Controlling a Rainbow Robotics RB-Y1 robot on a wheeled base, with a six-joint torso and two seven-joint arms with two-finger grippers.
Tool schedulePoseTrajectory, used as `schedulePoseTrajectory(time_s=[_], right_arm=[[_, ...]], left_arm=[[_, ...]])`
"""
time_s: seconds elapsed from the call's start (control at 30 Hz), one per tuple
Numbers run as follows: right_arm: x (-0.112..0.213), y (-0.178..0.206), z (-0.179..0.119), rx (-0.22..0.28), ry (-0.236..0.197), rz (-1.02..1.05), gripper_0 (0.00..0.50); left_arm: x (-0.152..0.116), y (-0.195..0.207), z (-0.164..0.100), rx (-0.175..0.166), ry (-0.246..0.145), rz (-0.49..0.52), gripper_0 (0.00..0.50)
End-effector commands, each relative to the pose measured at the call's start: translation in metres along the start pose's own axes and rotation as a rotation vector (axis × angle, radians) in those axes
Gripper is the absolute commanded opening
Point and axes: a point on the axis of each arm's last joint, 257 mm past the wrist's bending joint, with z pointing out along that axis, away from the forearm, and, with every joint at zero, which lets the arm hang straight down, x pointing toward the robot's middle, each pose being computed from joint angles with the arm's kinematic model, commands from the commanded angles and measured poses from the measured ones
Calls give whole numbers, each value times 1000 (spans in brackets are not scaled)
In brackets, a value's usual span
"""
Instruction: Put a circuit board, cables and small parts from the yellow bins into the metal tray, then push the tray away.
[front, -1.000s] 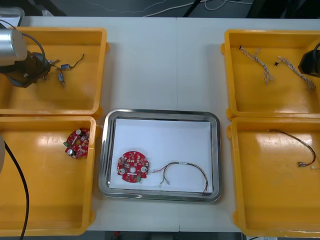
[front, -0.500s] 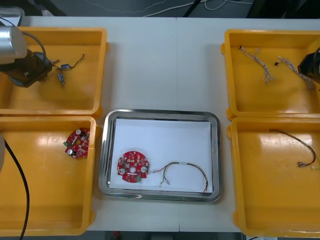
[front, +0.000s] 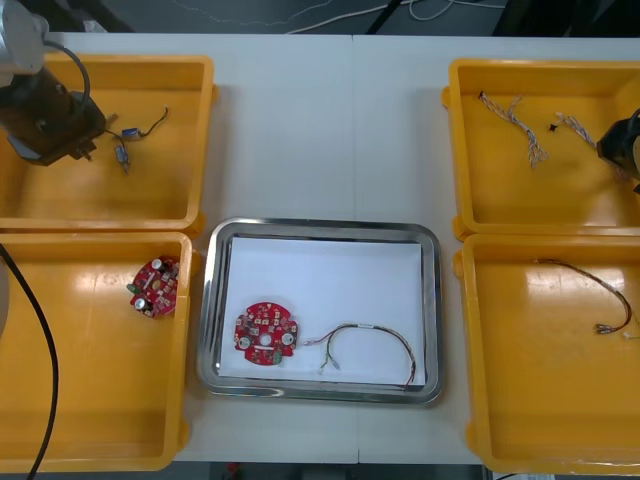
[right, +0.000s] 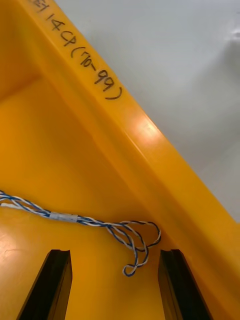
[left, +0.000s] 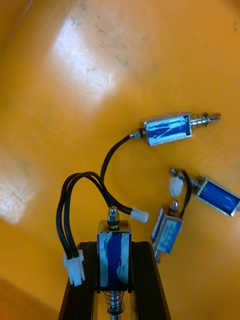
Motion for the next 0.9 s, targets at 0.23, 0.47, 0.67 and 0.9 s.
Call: schedulePoseTrajectory(time_s=[0.23, 0.47, 0.67, 0.9], right_arm=[[-4, 15, 4, -20, -10, 51, 500], [8, 22, 6, -25, 4, 64, 500], [11, 26, 8, -26, -3, 68, 500], [9, 25, 15, -48, -21, 86, 500]], left_arm=[[-14, -9, -77, 32, -60, 135, 0], [17, -8, -99, 21, -53, 231, 0], [57, -21, -110, 68, -36, 292, 0], [96, -43, -120, 148, -23, 343, 0]])
